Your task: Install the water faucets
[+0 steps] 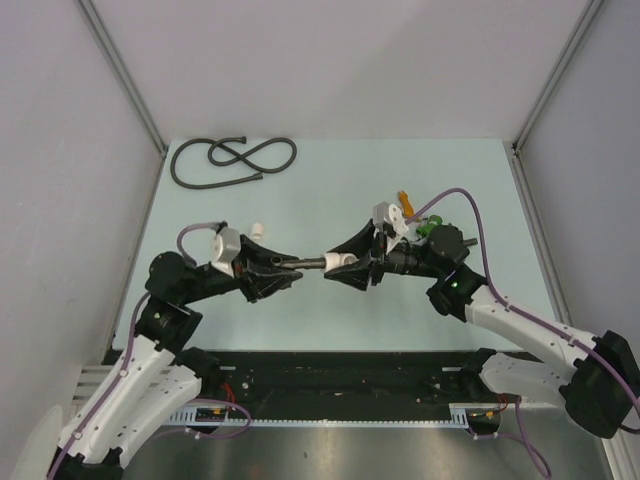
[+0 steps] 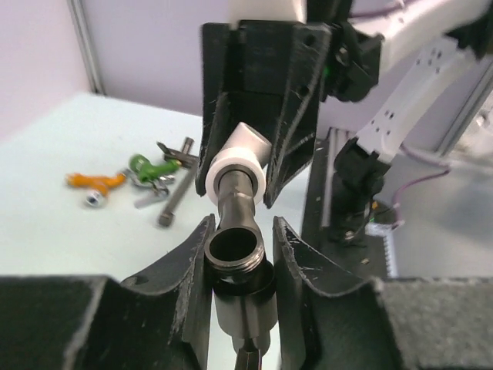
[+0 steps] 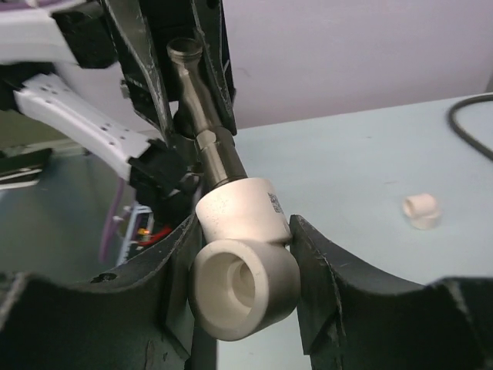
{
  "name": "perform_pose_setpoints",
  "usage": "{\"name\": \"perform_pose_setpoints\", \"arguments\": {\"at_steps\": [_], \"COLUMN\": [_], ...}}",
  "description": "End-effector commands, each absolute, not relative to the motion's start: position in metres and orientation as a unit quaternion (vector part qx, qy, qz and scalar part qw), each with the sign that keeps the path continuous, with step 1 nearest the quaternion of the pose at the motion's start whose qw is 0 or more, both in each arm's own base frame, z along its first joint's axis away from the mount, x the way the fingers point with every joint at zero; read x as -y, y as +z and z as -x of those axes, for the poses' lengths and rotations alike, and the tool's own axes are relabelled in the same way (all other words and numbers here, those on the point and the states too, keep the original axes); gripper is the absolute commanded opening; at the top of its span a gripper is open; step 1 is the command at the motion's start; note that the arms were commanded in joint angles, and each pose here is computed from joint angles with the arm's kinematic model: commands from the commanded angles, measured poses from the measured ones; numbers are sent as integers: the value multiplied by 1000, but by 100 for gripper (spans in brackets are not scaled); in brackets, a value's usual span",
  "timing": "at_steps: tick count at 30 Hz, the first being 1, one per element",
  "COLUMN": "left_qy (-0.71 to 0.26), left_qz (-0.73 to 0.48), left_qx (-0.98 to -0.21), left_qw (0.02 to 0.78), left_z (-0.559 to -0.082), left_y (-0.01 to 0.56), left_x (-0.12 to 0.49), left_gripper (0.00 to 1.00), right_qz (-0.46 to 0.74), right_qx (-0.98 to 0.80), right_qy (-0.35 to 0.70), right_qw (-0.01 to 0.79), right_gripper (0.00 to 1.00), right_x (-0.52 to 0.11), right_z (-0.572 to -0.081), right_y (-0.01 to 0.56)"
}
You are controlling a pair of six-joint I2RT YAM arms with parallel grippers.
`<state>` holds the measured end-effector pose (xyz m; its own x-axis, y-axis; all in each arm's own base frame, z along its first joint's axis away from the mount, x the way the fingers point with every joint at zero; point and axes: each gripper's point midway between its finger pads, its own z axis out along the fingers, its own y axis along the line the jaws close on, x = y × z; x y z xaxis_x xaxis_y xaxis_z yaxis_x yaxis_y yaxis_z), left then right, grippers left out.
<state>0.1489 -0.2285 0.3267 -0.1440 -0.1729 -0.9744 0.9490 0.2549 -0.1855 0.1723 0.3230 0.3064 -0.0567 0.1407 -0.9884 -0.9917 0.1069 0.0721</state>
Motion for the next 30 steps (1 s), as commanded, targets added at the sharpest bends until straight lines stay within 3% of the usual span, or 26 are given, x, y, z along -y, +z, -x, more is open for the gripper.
{"name": "perform_pose_setpoints", "arguments": {"at_steps": [1,6,13,15,16,19,25,30], "left_qy": [-357,-274,-255,-275,-281,-323,-436,-515], "left_qz": [-502,-585,-604,-587,-572,-509,-361,-233], "left_qx": [-377,-272,-259,-286,-296,-371,-464,-539], "left_qw": [692,713,710,706,712,707,681,624], "left_z": [-129,-109,-102,-106,-108,-123,-136,-153], "left_y": [352,336,330,332,338,344,356,351], "left_x": [214,210,206,207,207,205,205,206], "left_gripper": [2,5,5,5,4,0,0,0], "right_qz": [366,344,329,337,338,347,350,370], "right_qx": [-516,-543,-538,-533,-536,-536,-552,-545], "right_qy": [610,659,700,693,687,654,535,440], "right_qw": [477,389,334,350,356,405,535,610], "right_gripper": [0,0,0,11,28,60,85,89], "right_x": [-320,-331,-335,-335,-333,-326,-303,-282], "right_z": [-167,-167,-167,-168,-168,-176,-204,-210], "right_y": [338,325,323,323,324,327,331,338]}}
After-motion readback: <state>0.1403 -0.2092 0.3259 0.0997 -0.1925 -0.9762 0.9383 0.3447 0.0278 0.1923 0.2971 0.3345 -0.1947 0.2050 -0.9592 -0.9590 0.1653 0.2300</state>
